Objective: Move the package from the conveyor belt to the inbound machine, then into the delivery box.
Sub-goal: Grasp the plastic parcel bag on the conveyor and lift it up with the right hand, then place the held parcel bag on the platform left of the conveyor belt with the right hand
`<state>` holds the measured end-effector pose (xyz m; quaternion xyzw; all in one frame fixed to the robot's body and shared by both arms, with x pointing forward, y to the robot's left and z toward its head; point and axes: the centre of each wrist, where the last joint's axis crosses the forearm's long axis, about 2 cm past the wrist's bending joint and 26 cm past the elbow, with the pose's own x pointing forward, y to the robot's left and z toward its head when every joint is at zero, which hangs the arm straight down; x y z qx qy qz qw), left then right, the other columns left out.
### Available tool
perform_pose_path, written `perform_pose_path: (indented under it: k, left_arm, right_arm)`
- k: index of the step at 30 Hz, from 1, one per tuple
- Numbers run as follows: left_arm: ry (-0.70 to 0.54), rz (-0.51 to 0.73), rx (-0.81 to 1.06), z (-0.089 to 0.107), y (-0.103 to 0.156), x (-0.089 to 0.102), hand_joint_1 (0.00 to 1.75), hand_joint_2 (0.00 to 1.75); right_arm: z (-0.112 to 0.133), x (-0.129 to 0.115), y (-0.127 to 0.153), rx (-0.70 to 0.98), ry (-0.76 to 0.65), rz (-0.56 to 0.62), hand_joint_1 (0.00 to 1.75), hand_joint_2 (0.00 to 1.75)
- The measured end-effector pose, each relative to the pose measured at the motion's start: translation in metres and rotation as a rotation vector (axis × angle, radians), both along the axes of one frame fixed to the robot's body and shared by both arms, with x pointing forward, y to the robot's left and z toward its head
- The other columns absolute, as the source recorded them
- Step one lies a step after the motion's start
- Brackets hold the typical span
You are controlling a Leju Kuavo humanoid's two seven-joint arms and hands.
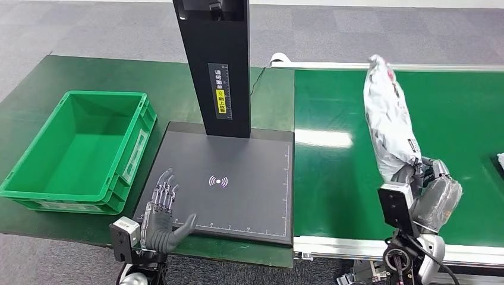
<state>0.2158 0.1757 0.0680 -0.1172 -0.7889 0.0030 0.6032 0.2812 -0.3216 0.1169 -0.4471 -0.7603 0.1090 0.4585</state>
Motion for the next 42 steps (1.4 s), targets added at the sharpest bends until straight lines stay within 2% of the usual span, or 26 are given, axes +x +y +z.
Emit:
perform_pose_path:
  k: [3,8,10,15,21,25,30,36,42]
  left_arm:
    - [-0.018,0.011,-0.004,0.002,0.0,0.003,0.0,1.75]
    - [-0.046,0.023,0.002,0.004,0.0,0.009,0.0,1.75]
    - [-0.056,0.024,0.004,0.006,0.0,0.012,0.0,1.75]
    - [-0.074,0.031,-0.007,0.009,0.0,0.02,0.0,1.75]
    - [-0.076,0.02,-0.025,0.009,-0.002,0.024,0.0,1.75]
    - [-0.077,0.003,-0.025,0.009,-0.006,0.027,0.0,1.75]
    - [-0.074,-0.006,-0.032,0.01,-0.009,0.031,0.0,1.75]
    - [-0.063,-0.011,-0.037,0.007,-0.011,0.03,0.0,1.75]
    - [-0.055,-0.017,-0.04,0.005,-0.013,0.029,0.0,1.75]
  right_arm:
    - [0.011,0.003,0.026,-0.103,-0.1,0.095,1.75,1.75]
    - [0.014,0.003,0.079,-0.328,-0.077,0.295,1.75,1.75]
    - [0.009,0.002,0.1,-0.393,-0.008,0.38,1.75,1.75]
    - [-0.025,-0.003,0.141,-0.505,0.301,0.573,1.75,1.75]
    - [-0.068,-0.008,0.163,-0.604,0.599,0.721,1.75,1.75]
    - [-0.078,-0.002,0.171,-0.636,0.687,0.768,1.75,1.75]
    - [-0.083,-0.001,0.179,-0.606,0.691,0.883,1.75,1.75]
    - [-0.086,-0.013,0.19,-0.472,0.649,1.073,1.75,1.75]
    - [-0.083,-0.025,0.199,-0.382,0.608,1.156,1.75,1.75]
